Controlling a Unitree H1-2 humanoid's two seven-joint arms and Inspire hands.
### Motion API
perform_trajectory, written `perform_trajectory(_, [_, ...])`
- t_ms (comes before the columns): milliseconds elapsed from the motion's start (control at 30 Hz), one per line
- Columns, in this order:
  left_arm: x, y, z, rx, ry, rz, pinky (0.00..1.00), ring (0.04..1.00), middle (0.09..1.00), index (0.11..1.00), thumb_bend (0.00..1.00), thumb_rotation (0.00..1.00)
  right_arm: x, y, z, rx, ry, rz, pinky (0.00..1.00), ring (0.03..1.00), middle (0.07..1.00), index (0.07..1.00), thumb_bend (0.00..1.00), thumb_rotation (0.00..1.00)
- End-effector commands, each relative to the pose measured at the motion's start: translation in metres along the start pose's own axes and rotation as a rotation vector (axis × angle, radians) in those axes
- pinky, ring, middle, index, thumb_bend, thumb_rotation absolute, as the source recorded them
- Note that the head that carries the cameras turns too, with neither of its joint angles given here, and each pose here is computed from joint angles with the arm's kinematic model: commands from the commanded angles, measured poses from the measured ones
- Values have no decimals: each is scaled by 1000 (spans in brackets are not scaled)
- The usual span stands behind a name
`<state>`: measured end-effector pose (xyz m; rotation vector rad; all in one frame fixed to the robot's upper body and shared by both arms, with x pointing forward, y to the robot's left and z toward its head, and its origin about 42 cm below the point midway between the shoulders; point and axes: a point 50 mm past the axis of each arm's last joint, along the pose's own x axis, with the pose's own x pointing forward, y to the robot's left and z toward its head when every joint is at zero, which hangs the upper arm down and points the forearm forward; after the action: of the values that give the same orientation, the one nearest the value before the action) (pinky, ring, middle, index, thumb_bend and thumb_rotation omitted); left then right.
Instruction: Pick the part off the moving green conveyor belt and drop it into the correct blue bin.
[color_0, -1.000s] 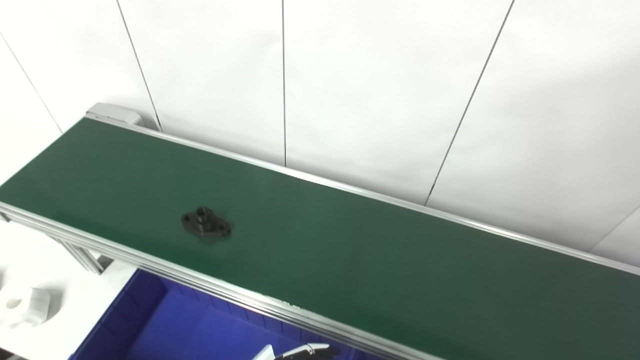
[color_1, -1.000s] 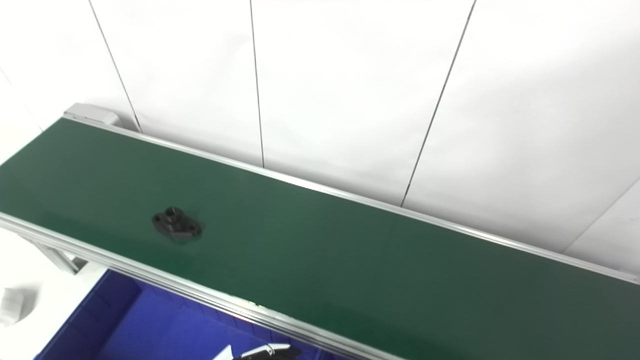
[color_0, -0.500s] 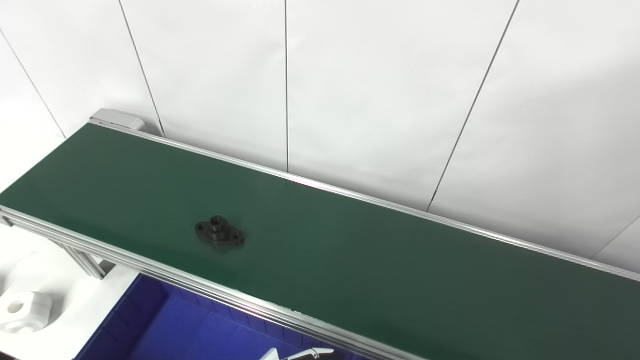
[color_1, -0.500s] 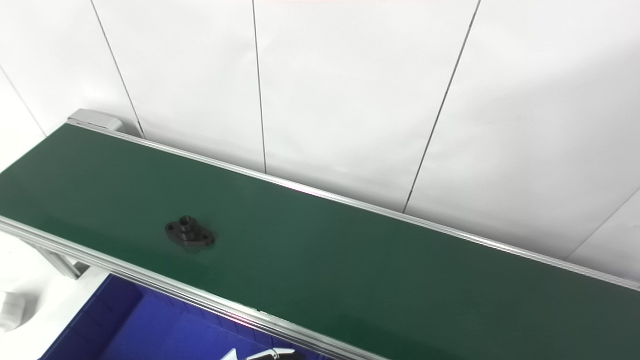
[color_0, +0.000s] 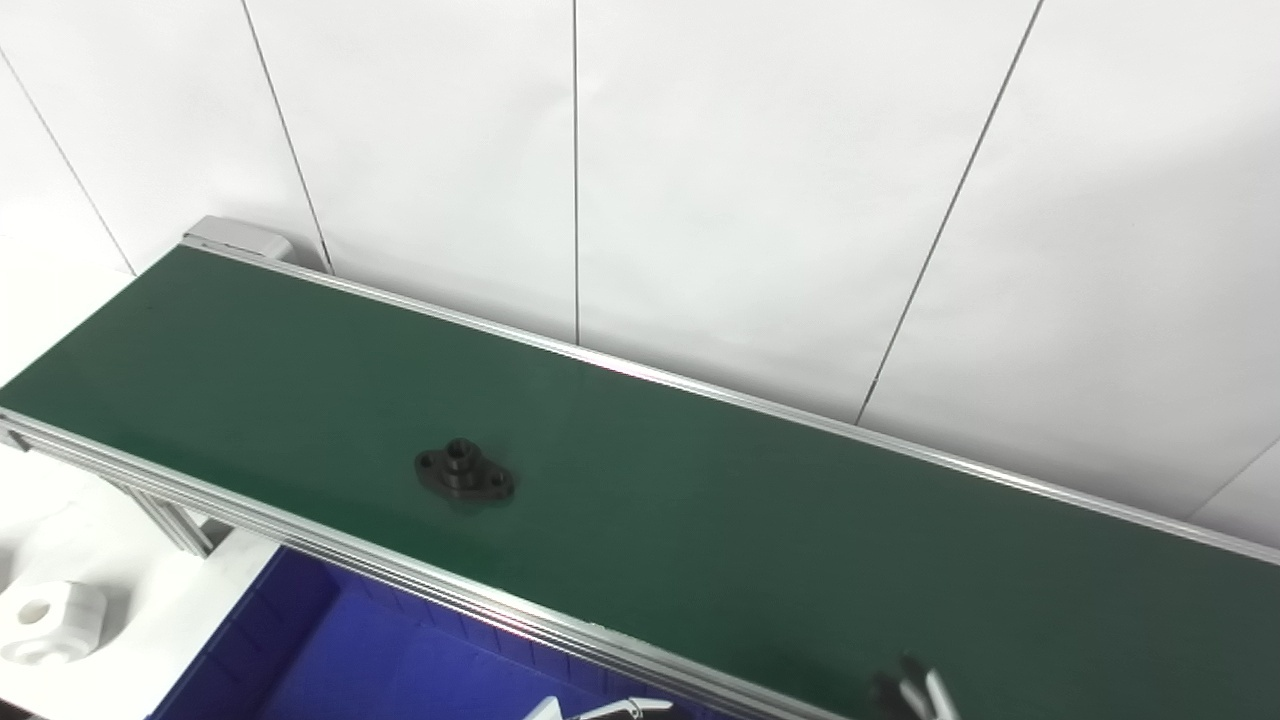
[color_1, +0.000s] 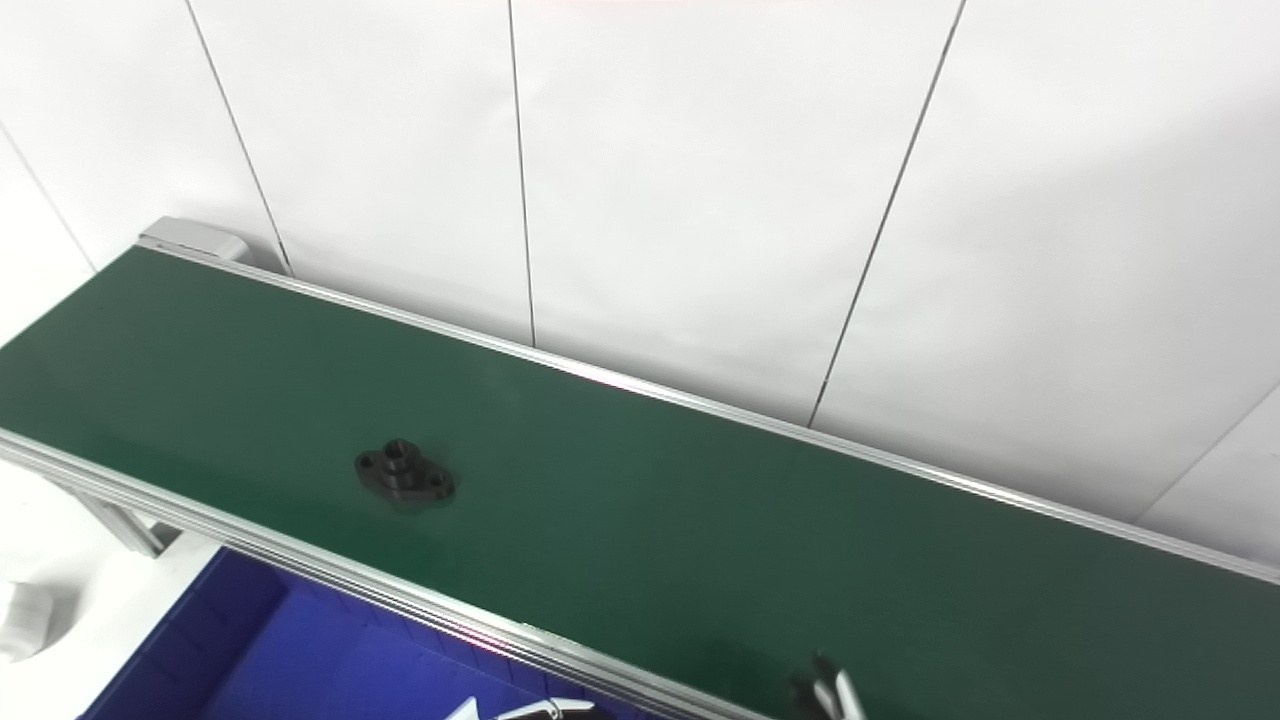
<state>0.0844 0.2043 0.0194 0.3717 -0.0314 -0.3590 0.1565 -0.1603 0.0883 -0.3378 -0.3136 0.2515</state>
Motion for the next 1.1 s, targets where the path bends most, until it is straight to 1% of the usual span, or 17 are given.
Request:
perform_trajectory(0, [-1, 1, 5, -18, -35, 6, 686, 755, 807, 814, 656, 414, 19, -10, 18, 14, -112, -16, 728, 811, 832, 924, 781, 375])
perform_trajectory(100, [-2, 1, 5, -16, -33, 5, 689, 757, 809, 816, 654, 407, 39, -16, 28, 20, -155, -22, 726, 813, 840, 920, 805, 390])
perform_trajectory(233, [-3, 1, 5, -15, -33, 9, 687, 756, 806, 813, 659, 417, 63, -20, 36, 18, -208, 2, 681, 782, 820, 907, 810, 409])
perform_trajectory(267, [-3, 1, 5, -15, -33, 8, 690, 759, 807, 812, 659, 423, 69, -21, 37, 19, -215, 12, 713, 793, 826, 908, 804, 408])
perform_trajectory(300, [-3, 1, 5, -17, -32, 10, 691, 761, 808, 812, 659, 426, 76, -21, 40, 10, -217, 28, 725, 797, 829, 908, 802, 408])
perform_trajectory(333, [-4, 2, 5, -18, -31, 14, 690, 761, 806, 807, 660, 417, 82, -21, 44, -3, -213, 42, 729, 806, 839, 918, 788, 445])
perform_trajectory(467, [-7, 7, 4, -11, -27, 21, 688, 761, 804, 803, 666, 421, 101, -19, 53, -71, -216, 68, 729, 813, 843, 911, 760, 496])
perform_trajectory(567, [-9, 10, 4, -16, -23, 20, 691, 766, 808, 805, 676, 430, 112, -17, 57, -124, -215, 77, 661, 783, 832, 892, 767, 566])
perform_trajectory(600, [-10, 12, 4, -14, -21, 14, 692, 767, 809, 805, 677, 430, 117, -16, 59, -138, -208, 88, 655, 781, 832, 892, 768, 573])
perform_trajectory(700, [-13, 15, 4, -2, -21, 2, 702, 780, 820, 825, 688, 461, 124, -14, 62, -162, -196, 113, 632, 772, 828, 884, 788, 561])
perform_trajectory(767, [-14, 16, 4, 8, -23, -1, 701, 780, 819, 830, 695, 473, 127, -12, 62, -161, -189, 131, 633, 768, 831, 880, 780, 546])
perform_trajectory(867, [-14, 18, 4, 1, -23, -1, 704, 781, 818, 831, 704, 467, 130, -9, 65, -171, -175, 154, 645, 771, 833, 877, 776, 525])
perform_trajectory(933, [-15, 20, 5, -2, -22, -2, 711, 782, 816, 831, 710, 462, 133, -6, 67, -187, -168, 171, 655, 779, 840, 883, 772, 520])
perform_trajectory(1000, [-15, 21, 5, -8, -21, -1, 719, 785, 816, 833, 715, 458, 140, -2, 70, -218, -156, 204, 679, 790, 845, 893, 768, 528])
perform_trajectory(1067, [-16, 22, 6, -13, -22, -2, 728, 794, 825, 840, 704, 427, 148, 2, 74, -242, -144, 237, 717, 815, 856, 902, 768, 539])
